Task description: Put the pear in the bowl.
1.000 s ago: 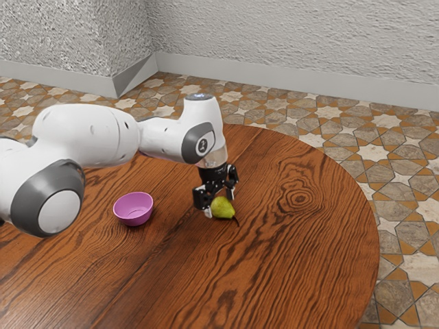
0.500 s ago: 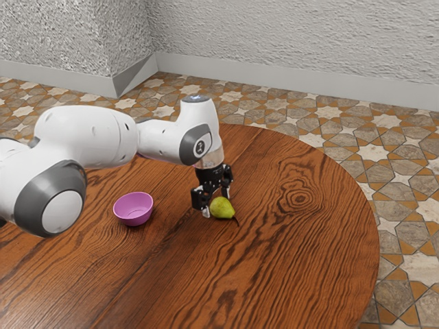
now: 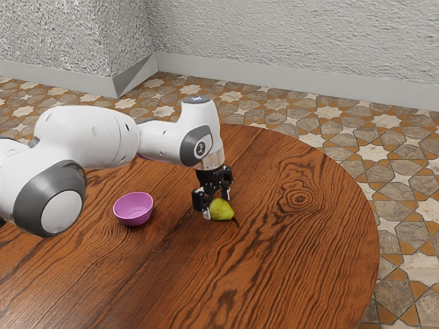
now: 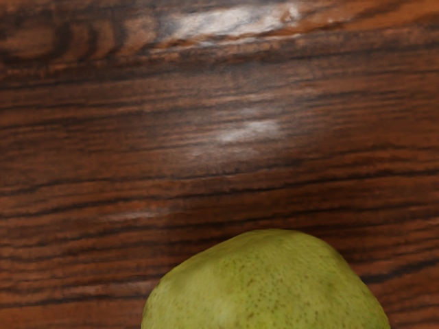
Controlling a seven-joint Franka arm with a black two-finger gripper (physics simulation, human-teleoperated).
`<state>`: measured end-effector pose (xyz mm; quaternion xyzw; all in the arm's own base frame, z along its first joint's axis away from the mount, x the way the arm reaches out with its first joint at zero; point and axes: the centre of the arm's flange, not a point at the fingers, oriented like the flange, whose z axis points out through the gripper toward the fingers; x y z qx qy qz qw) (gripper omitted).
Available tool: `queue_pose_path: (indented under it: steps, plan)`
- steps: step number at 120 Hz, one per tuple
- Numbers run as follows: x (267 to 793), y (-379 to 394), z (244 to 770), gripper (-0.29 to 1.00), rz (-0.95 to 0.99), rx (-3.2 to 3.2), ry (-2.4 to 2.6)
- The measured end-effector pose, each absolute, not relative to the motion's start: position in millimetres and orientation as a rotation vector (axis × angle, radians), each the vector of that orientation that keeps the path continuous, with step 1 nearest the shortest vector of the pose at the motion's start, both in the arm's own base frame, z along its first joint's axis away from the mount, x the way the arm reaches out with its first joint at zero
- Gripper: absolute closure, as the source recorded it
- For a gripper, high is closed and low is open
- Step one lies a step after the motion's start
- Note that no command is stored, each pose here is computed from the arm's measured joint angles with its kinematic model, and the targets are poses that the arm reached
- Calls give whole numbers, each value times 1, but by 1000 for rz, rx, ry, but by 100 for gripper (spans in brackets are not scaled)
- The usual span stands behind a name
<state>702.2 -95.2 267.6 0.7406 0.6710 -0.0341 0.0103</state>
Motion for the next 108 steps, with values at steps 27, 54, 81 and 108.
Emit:
queue_pose_path:
  steps: [27,54,81,108]
  plan:
    - [700,-95,265,0,-117,2308,2107]
    - [699,-99,261,1,-129,2309,2108]
    - [699,-101,258,28,-136,2307,2108]
    - [699,-102,265,44,-135,2303,2107]
